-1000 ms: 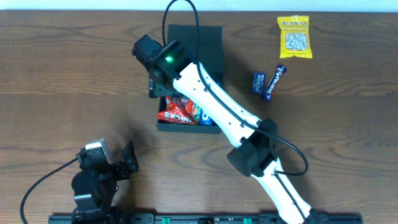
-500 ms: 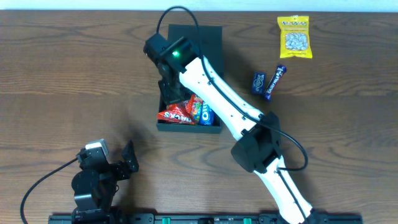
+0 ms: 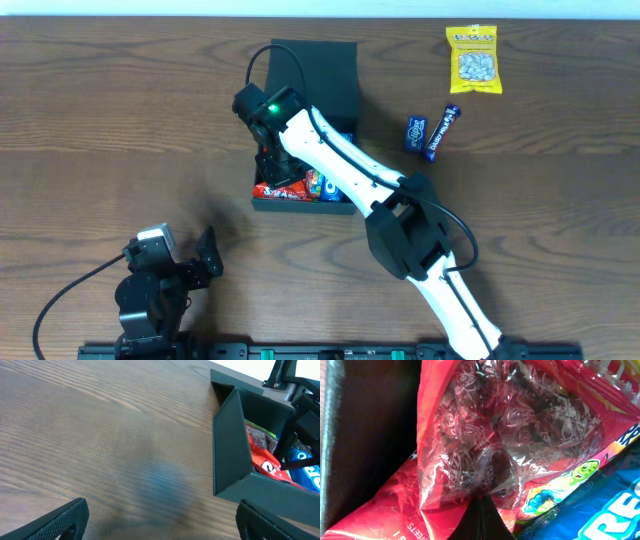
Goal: Pack container
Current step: 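Move the right gripper to the yellow Hacks bag and grasp it, then carry the Hacks bag into the box and push it down with the right gripper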
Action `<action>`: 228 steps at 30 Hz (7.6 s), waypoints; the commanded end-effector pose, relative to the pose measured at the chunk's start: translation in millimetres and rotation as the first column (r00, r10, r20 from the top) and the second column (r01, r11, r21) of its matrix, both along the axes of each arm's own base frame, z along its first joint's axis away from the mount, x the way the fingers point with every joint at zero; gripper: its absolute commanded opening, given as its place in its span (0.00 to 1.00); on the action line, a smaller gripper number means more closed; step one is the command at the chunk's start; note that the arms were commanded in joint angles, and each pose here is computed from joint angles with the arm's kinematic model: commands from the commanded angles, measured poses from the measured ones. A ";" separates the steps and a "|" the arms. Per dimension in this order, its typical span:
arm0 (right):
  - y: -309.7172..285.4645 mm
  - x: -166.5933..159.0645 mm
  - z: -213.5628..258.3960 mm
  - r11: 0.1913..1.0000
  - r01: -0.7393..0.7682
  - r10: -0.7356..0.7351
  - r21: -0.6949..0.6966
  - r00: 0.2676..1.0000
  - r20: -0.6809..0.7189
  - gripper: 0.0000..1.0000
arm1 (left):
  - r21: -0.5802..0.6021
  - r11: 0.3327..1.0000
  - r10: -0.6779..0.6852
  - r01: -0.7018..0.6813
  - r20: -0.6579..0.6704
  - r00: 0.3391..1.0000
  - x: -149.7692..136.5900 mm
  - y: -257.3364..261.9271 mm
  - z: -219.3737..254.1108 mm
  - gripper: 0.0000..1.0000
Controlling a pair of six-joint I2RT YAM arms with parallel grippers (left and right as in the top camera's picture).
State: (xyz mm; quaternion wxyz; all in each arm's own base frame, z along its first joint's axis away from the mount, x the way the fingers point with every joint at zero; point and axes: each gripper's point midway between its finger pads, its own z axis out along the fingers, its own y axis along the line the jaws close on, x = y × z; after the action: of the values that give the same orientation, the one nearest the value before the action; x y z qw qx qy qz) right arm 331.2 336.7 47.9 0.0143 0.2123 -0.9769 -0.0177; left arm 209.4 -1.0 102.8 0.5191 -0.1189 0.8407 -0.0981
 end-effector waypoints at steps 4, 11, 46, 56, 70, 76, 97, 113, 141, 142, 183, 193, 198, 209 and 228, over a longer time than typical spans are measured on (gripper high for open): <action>-2.5 27.9 74.6 0.995 -0.036 0.020 0.094 0.987 0.159 0.01 | 0.000 1.000 -0.005 0.005 -0.008 1.000 -0.1 -0.6 -5.1 0.95; -110.6 129.0 195.8 0.978 0.186 -0.207 0.096 0.789 0.578 0.22 | 0.000 1.000 -0.005 0.005 -0.008 1.000 -0.1 -0.6 -5.1 0.95; -410.0 328.5 -30.2 0.872 0.463 -0.449 0.158 0.631 0.633 0.99 | 0.000 1.000 -0.005 0.005 -0.008 1.000 -0.1 -0.6 -5.1 0.95; -417.6 313.0 -55.1 0.865 0.486 -0.463 0.125 0.675 0.574 0.97 | 0.000 1.000 -0.005 0.005 -0.008 1.000 -0.1 -0.6 -5.1 0.95; -410.2 301.9 -62.6 0.853 0.502 -0.497 0.142 0.698 0.516 0.23 | 0.000 1.000 -0.005 0.005 -0.008 1.000 -0.1 -0.6 -5.1 0.95; -404.8 306.7 -37.5 0.837 0.515 -0.527 0.186 0.664 0.530 0.08 | 0.000 1.000 -0.005 0.005 -0.008 1.000 -0.1 -0.6 -5.1 0.95; -154.5 157.5 161.0 0.781 0.517 -0.616 0.349 0.730 0.296 0.01 | 0.000 1.000 -0.005 0.005 -0.008 1.000 -0.1 -0.6 -5.1 0.95; -9.3 44.3 69.9 0.691 0.680 -0.717 0.245 0.689 0.109 0.02 | 0.000 1.000 -0.005 0.005 -0.008 1.000 -0.1 -0.6 -5.1 0.95; -20.0 73.9 104.2 0.943 0.136 -0.225 0.305 0.934 0.278 0.77 | 0.000 1.000 -0.005 0.005 -0.008 1.000 -0.1 -0.6 -5.1 0.95; -20.7 71.8 100.0 0.944 0.138 -0.221 0.299 0.939 0.263 0.77 | 0.000 1.000 -0.005 0.005 -0.008 1.000 -0.1 -0.6 -5.1 0.95; 10.4 9.7 73.4 0.935 0.200 -0.213 0.292 0.977 0.013 0.01 | 0.000 1.000 -0.005 0.005 -0.008 1.000 -0.1 -0.6 -5.1 0.95; 22.1 9.1 19.7 0.956 0.212 -0.218 0.203 0.976 0.011 0.01 | 0.000 1.000 -0.005 0.005 -0.008 1.000 -0.1 -0.6 -5.1 0.95; 19.6 7.6 -16.3 0.977 0.154 -0.154 0.148 0.988 -0.012 0.01 | 0.000 1.000 -0.005 0.005 -0.008 1.000 -0.1 -0.6 -5.1 0.95; 18.4 8.1 -13.8 0.970 0.186 -0.184 0.155 0.983 -0.027 0.50 | 0.000 1.000 -0.005 0.005 -0.008 1.000 -0.1 -0.6 -5.1 0.95; 18.8 35.3 106.8 0.936 0.082 -0.166 0.344 0.960 0.224 0.34 | 0.000 1.000 -0.005 0.005 -0.008 1.000 -0.1 -0.6 -5.1 0.95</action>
State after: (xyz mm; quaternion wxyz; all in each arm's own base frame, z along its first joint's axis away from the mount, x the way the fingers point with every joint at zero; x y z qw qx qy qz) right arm 357.0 365.8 149.6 -0.1199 0.1472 -0.9655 -0.1783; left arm 209.4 -1.0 102.9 0.5193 -0.1188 0.8406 -0.0981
